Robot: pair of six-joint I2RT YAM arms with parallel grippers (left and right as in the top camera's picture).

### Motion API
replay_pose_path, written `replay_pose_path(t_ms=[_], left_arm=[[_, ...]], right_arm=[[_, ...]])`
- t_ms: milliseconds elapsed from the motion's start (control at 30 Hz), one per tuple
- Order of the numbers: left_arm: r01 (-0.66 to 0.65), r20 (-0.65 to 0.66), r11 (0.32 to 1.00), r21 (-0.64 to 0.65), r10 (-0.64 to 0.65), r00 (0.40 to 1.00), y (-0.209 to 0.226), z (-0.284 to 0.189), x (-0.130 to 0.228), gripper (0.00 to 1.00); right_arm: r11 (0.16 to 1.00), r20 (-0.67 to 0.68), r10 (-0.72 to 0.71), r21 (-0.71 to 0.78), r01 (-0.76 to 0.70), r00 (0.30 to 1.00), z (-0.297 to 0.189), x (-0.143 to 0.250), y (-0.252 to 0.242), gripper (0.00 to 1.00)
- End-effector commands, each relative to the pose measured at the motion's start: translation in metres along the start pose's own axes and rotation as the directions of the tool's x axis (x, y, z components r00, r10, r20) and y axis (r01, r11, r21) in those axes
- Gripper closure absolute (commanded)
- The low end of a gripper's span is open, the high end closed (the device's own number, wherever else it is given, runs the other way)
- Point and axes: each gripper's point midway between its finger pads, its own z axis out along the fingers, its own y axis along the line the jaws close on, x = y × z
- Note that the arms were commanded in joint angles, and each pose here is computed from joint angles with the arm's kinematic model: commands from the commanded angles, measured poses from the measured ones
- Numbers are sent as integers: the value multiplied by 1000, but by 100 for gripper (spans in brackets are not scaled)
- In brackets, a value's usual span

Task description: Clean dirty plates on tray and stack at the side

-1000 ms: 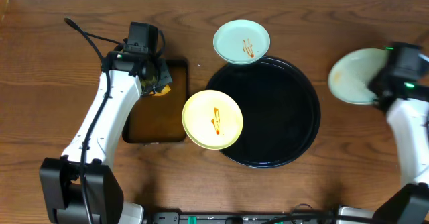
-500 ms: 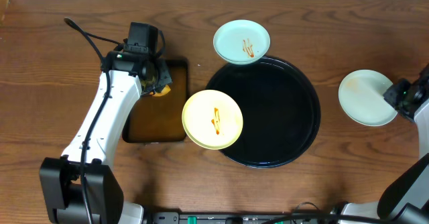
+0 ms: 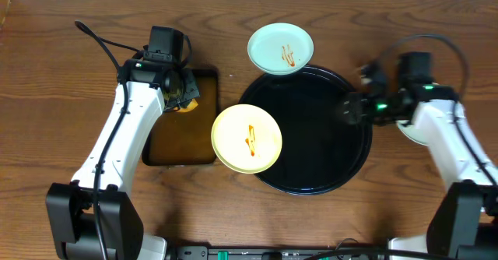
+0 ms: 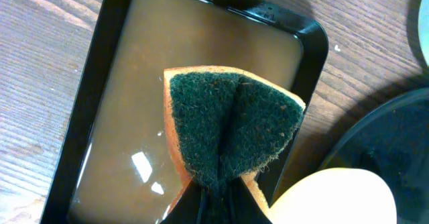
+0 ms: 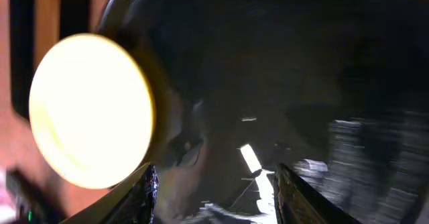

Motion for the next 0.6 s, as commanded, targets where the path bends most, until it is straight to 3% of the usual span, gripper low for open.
replay_pose_path(t_ms=[0,367,567], left_arm=[[-6,25,1000,3,6,1000,1,-9,-3,92],[-6,23,1000,2,6,1000,2,-9,-2,92],[-6,22,1000,1,6,1000,2,-9,-2,92]], right_arm=[[996,-106,-60,-74,52,993,33,27,37,47],[997,-376,-32,-77,4,926,117,91,61,53],[996,-337,-7,-89,-24,941,135,81,65,62]])
